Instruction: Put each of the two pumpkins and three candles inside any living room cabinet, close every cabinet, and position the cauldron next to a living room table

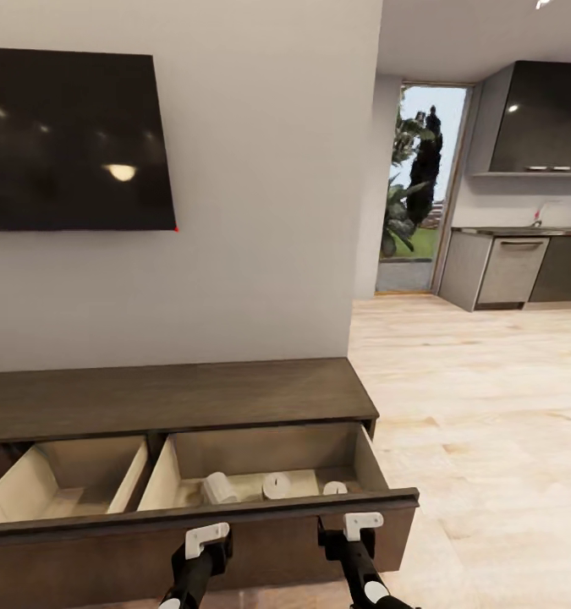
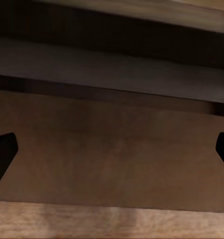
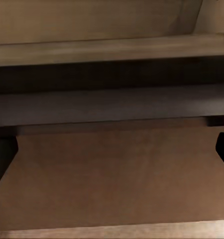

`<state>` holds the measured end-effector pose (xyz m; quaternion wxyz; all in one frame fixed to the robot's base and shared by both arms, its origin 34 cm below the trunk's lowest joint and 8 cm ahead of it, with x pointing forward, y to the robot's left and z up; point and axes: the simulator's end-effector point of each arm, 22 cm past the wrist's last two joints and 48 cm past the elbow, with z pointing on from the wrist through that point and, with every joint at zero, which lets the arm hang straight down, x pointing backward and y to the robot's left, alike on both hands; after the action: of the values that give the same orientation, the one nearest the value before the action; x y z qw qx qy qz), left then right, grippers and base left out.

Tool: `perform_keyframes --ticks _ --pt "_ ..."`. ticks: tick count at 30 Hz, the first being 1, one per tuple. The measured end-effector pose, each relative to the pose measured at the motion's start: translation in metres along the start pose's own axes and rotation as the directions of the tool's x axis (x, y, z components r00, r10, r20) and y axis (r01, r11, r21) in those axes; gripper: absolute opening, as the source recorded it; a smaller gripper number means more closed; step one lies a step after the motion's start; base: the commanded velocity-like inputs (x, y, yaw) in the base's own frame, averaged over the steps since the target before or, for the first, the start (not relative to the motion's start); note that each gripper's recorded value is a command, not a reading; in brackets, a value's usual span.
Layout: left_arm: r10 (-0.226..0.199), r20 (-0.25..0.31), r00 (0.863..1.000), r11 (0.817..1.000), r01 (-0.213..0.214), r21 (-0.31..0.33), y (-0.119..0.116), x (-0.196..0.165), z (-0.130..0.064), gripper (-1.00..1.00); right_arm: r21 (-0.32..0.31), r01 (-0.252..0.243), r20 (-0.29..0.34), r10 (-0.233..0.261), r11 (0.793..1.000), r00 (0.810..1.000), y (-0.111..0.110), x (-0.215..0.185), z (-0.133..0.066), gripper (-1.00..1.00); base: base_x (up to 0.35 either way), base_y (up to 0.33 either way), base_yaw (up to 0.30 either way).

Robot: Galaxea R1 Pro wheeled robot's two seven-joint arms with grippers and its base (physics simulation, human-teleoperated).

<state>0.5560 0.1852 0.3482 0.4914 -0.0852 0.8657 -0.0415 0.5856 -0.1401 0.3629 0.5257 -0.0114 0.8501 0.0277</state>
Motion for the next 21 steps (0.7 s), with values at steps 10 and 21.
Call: perform_keyframes --ticks 10,21 --pt "0.0 0.0 1.0 1.0 0.0 -0.002 0.0012 0.0 0.0001 1.0 -0.001 0.001 0.001 -0.001 1.0 1.0 0.0002 -0.0001 0.0 1.0 0.223 0.0 0.0" --pt "0.001 0.0 1.0 1.0 -0.001 -0.001 0.0012 -0.0003 0.0002 1.0 -0.001 0.001 0.001 -0.001 1.0 1.0 0.0003 -0.0004 0.0001 1.0 0.2 0.0 0.0"
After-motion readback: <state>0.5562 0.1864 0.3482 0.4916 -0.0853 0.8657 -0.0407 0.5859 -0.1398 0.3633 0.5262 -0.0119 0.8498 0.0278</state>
